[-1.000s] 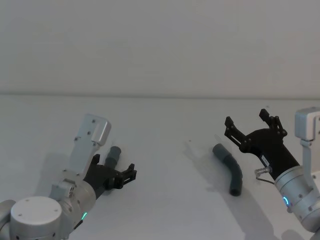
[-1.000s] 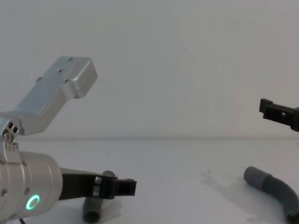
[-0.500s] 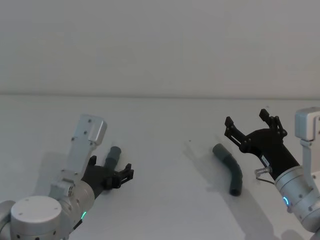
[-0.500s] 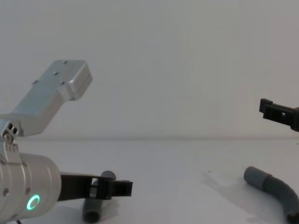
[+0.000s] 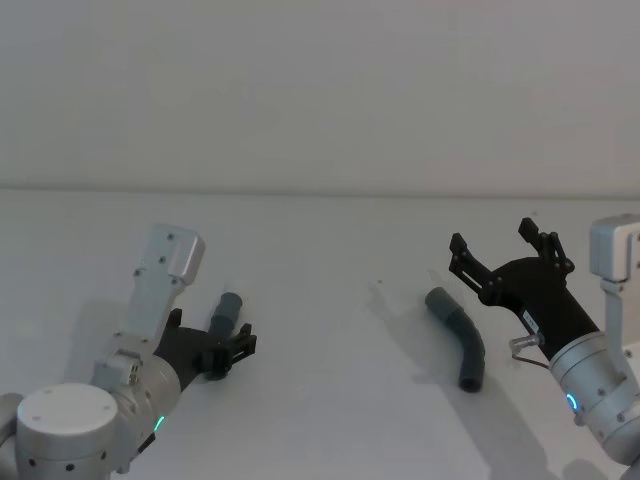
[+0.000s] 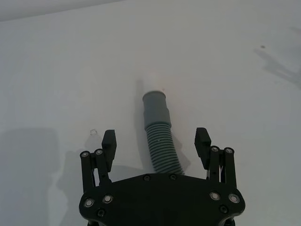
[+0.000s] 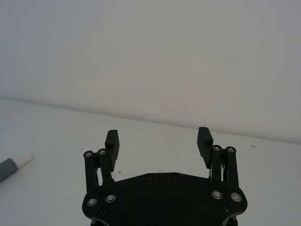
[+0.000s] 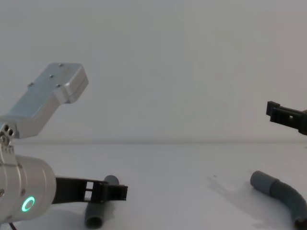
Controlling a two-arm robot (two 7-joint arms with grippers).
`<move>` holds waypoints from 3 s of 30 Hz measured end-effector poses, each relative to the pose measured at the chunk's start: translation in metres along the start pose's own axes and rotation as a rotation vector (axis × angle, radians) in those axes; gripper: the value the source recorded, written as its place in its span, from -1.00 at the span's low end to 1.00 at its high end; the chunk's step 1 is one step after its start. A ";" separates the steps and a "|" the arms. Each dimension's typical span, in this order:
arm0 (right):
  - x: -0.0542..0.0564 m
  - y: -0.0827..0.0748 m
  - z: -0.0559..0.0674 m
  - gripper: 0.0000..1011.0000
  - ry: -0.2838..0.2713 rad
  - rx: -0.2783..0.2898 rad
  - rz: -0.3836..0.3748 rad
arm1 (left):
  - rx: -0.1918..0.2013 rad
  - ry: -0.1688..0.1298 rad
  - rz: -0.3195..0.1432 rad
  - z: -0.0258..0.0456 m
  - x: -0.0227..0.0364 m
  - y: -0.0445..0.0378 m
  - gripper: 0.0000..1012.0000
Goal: Use both hands to pick up one end of the pipe from the table, align the ends, and insert them.
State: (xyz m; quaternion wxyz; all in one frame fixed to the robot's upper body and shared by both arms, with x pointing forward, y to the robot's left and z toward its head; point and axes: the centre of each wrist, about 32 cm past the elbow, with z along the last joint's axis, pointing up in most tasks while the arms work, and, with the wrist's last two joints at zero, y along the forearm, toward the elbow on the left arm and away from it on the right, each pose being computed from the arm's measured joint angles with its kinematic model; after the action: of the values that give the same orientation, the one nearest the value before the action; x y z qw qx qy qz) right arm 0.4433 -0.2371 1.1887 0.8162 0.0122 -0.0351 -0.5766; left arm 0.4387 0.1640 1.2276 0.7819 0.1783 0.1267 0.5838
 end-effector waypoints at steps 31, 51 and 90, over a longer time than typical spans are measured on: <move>0.000 0.000 0.000 0.99 0.000 0.000 0.000 | 0.026 -0.016 -0.032 0.0031 0.0093 -0.0192 0.98; 0.000 0.000 0.000 0.99 0.000 0.000 0.000 | 0.037 -0.023 -0.049 0.0053 0.0096 -0.0261 0.98; 0.000 0.000 0.000 0.99 0.000 0.000 0.000 | 0.037 0.008 -0.060 0.0087 0.0068 -0.0320 -0.30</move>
State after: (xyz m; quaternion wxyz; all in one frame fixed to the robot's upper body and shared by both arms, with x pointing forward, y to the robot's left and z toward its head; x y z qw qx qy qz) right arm 0.4433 -0.2371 1.1887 0.8162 0.0121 -0.0351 -0.5766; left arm 0.4719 0.1613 1.2219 0.7950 0.1868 0.1458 0.5585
